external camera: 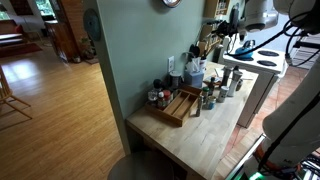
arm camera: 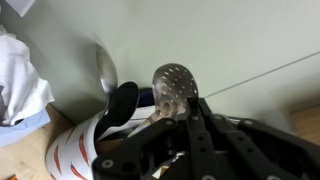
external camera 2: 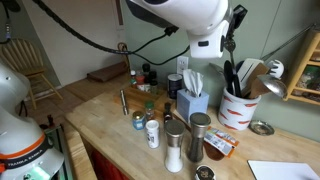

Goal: Move the silver cooking spoon to the bottom-left corner of the counter

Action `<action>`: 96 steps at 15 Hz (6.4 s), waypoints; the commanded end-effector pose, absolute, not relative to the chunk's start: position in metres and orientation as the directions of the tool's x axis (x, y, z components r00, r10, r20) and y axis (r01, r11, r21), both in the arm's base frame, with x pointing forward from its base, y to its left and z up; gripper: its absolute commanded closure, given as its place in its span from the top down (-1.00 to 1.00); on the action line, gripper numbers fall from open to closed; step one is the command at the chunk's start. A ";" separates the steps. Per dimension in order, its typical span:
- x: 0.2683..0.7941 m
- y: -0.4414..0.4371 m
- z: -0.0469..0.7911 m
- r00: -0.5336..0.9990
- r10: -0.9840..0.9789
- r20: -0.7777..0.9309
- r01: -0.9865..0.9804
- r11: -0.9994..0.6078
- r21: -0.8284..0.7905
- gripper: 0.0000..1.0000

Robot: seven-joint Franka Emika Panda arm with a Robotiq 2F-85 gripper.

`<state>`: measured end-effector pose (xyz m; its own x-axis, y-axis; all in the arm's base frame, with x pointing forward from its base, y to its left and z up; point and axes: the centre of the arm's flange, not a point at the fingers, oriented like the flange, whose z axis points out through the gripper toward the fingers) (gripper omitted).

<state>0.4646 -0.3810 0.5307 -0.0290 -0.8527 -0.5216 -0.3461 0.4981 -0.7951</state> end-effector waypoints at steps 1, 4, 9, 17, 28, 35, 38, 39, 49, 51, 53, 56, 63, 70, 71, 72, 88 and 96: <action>0.439 -0.389 0.562 0.010 -0.839 -0.544 -0.387 0.498 -0.776 -0.99; 0.421 -0.398 0.583 0.041 -0.825 -0.564 -0.404 0.502 -0.765 -0.99; 0.387 -0.411 0.617 0.095 -0.774 -0.626 -0.473 0.518 -0.713 -0.99; 0.362 -0.396 0.615 0.082 -0.698 -0.711 -0.763 0.415 -0.495 -0.99; 0.344 -0.384 0.580 -0.149 -0.775 -0.614 -0.906 0.355 -0.229 -0.99; 0.359 -0.378 0.576 -0.126 -0.795 -0.593 -0.923 0.313 -0.223 -0.95; 0.359 -0.377 0.576 -0.125 -0.795 -0.593 -0.924 0.311 -0.223 -0.95; 0.359 -0.377 0.576 -0.125 -0.795 -0.593 -0.924 0.311 -0.223 -0.95; 0.327 -0.318 0.589 -0.176 -0.830 -0.529 -0.982 0.183 0.039 -0.99; 0.324 -0.297 0.592 -0.176 -0.832 -0.525 -0.983 0.175 0.052 -0.99; 0.322 -0.272 0.596 -0.153 -0.833 -0.531 -0.987 0.154 0.043 -0.99; 0.323 -0.228 0.606 -0.108 -0.846 -0.521 -0.993 0.118 0.013 -0.99; 0.334 -0.175 0.638 -0.061 -0.873 -0.484 -0.998 0.061 0.016 -0.95; 0.326 -0.148 0.641 -0.018 -0.886 -0.463 -1.000 0.017 0.005 -0.99; 0.325 -0.141 0.641 0.011 -0.889 -0.458 -1.000 -0.004 -0.015 -0.99; 0.322 -0.131 0.639 0.030 -0.869 -0.494 -1.000 -0.030 -0.008 -0.99; 0.290 -0.004 0.597 0.495 -0.838 -0.230 -0.868 -0.465 -0.176 -0.95; 0.288 0.046 0.567 0.569 -0.809 -0.148 -0.822 -0.560 -0.099 -0.99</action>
<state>0.2874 0.0137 0.5883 0.5403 -0.8175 -0.1996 -0.8408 -0.5147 -0.1679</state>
